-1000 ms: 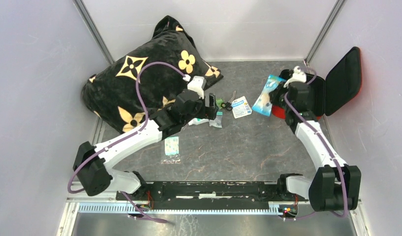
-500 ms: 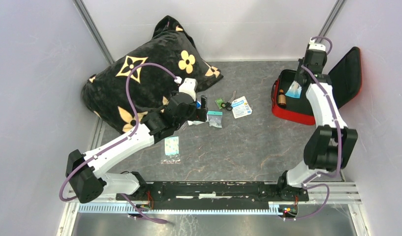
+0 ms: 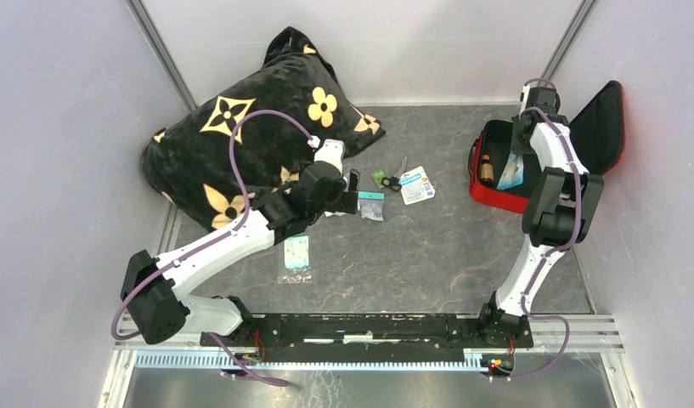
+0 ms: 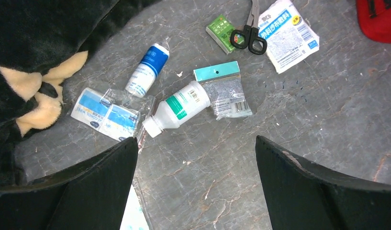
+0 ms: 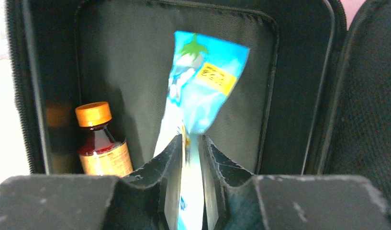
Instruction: Organize the medicine kit
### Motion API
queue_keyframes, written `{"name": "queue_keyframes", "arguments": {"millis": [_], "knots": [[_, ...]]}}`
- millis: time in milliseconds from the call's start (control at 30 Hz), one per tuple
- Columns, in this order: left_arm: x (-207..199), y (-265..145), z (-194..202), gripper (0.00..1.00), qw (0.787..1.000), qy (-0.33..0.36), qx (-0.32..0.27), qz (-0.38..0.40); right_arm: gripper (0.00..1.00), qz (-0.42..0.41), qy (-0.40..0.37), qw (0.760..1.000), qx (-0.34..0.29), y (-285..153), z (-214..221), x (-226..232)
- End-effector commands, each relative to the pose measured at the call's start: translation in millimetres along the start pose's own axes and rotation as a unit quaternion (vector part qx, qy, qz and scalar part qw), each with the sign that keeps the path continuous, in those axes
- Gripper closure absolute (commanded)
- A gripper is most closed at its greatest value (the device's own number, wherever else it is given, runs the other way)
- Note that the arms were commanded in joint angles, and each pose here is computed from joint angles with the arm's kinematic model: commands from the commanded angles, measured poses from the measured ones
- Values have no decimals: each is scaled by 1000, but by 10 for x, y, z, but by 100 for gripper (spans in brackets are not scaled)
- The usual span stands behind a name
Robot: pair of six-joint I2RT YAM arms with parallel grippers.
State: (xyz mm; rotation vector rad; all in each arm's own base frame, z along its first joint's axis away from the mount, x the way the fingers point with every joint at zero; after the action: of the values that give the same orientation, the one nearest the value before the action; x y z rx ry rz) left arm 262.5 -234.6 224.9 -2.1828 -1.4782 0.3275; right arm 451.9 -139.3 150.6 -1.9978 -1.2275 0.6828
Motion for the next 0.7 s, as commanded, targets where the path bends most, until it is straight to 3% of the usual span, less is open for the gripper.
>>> {"name": "queue_keyframes", "arguments": {"millis": [0,133,333,500,667], "knots": [[70,80,-5,2,1000,14,2,-16,70,0,12,1000,-2,94,-124,-113],[161,175,58,1,999,2,21,-29,54,44,36,998,-12,96,-142,-269],[361,231,48,0,998,-40,27,-28,42,66,73,991,-87,-355,-421,-408],[564,168,-27,0,997,-65,21,-23,35,-21,95,980,-175,-996,-688,-180],[701,40,-170,0,996,-83,-1,-24,33,-183,58,963,-190,-1454,-639,537]]}}
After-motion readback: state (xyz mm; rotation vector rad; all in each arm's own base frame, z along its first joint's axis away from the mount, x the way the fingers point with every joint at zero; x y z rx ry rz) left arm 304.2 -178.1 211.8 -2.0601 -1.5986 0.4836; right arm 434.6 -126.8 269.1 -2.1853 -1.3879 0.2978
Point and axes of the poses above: each gripper's point midway between its finger pads, its own y axis out along the fingers, its own x axis along the line the jaws close on, z = x × y, the point moved 4 cm from there along -y, back along the fingers, and after that the axes turned 12 degrees about y, right-handed, at the moved point
